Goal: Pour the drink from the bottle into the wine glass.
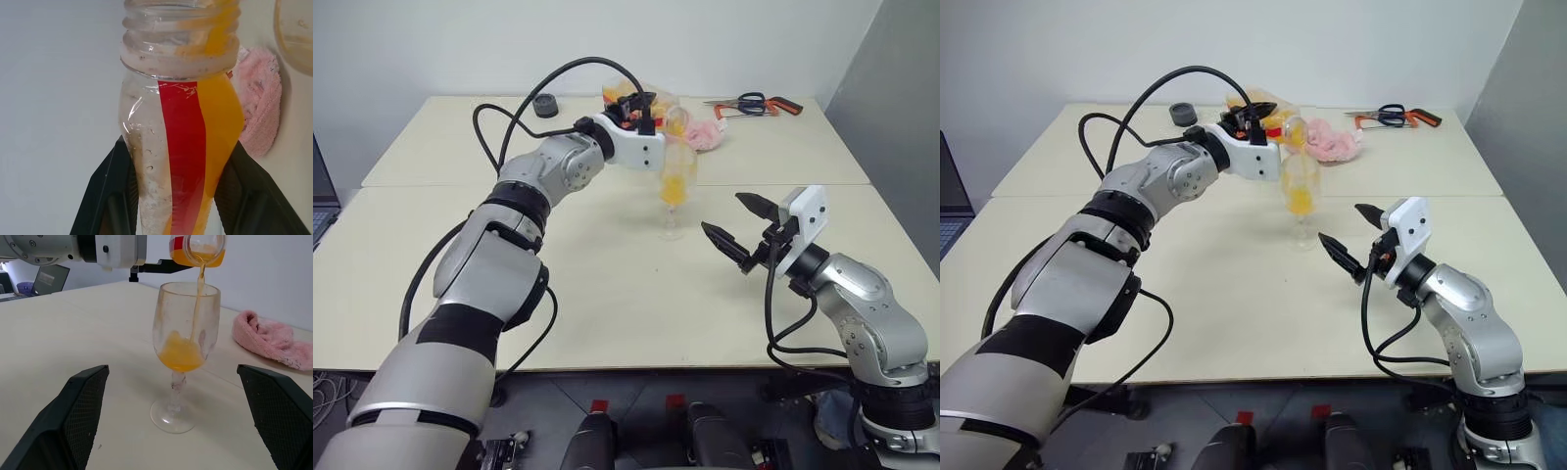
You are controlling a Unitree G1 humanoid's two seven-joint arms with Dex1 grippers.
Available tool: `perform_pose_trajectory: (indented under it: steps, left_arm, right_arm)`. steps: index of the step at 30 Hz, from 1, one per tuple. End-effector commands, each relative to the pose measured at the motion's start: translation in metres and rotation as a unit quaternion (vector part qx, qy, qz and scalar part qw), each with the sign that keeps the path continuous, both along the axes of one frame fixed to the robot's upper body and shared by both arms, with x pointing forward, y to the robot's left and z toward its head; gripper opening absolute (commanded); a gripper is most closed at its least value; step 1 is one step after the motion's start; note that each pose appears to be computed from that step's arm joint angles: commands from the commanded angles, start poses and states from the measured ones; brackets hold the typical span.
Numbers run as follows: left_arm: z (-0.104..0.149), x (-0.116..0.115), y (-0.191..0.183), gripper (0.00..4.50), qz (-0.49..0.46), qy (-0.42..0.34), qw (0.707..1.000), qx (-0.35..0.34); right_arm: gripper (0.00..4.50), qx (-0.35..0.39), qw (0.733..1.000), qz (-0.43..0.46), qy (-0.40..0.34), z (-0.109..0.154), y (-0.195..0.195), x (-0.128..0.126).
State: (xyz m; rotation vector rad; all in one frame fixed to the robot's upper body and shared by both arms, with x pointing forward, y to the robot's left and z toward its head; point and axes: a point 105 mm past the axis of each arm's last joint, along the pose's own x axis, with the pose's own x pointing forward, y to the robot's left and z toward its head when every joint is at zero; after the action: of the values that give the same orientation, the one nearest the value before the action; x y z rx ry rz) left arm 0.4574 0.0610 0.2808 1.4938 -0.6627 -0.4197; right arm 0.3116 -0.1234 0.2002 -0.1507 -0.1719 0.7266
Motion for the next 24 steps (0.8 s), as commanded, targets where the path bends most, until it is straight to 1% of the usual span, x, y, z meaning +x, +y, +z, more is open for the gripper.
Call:
perform_pose_trajectory:
  steps: [1, 24]
  left_arm:
    - [0.0315, -0.0052, -0.0036, 1.65, -0.011, -0.044, 0.999, -0.011]
    - [0.0309, -0.0064, -0.0052, 1.65, -0.018, -0.040, 0.999, -0.009]
  right_arm:
    - [4.50, 0.004, 0.999, 0.004, -0.036, 0.0148, 0.0006, -0.0049]
    - [4.50, 0.007, 0.999, 0.003, -0.043, 0.0168, 0.0010, -0.0048]
